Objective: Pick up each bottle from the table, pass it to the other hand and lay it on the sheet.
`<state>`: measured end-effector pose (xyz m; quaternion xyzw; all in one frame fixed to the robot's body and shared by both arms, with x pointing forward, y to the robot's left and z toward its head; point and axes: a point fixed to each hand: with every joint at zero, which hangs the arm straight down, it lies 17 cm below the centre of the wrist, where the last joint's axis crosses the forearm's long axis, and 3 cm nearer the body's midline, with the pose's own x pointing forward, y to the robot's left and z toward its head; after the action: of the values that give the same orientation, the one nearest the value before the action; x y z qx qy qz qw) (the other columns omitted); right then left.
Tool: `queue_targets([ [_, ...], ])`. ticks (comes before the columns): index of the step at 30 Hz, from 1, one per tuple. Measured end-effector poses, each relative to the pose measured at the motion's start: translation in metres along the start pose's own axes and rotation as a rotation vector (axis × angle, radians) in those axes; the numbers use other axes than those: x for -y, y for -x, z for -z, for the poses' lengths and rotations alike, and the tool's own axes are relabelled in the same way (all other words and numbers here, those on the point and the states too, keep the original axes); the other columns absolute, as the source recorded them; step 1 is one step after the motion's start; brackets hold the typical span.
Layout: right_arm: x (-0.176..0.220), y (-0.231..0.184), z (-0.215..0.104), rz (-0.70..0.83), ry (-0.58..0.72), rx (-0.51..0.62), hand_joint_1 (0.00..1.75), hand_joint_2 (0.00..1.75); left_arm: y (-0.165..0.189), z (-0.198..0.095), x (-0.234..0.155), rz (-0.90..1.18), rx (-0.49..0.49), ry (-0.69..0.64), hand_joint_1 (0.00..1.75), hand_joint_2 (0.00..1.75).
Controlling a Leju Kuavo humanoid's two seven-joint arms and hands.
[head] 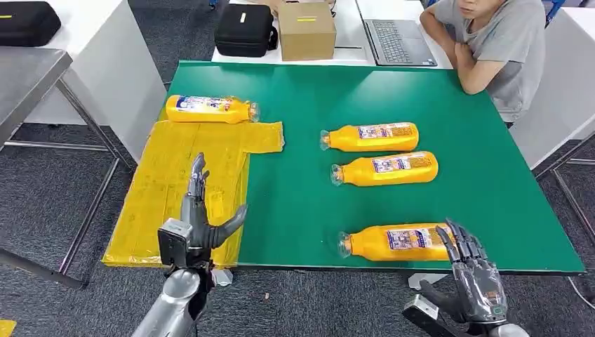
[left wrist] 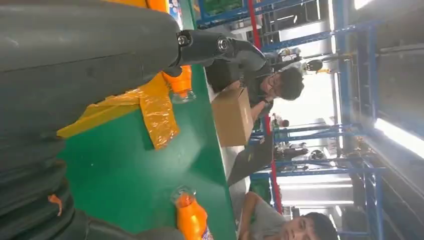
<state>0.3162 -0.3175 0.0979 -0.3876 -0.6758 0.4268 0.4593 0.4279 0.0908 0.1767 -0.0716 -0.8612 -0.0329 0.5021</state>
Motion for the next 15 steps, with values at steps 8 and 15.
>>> queue_targets([
  [8,-0.022,0.016,0.013,-0.038,-0.064,-0.021,0.00,1.75,0.006,-0.003,0.005,-0.031,-0.023,0.006,0.00,1.75],
  [15,-0.038,0.034,0.029,-0.091,-0.089,-0.022,0.00,1.75,0.009,-0.004,0.011,-0.062,-0.045,0.015,0.00,1.75],
])
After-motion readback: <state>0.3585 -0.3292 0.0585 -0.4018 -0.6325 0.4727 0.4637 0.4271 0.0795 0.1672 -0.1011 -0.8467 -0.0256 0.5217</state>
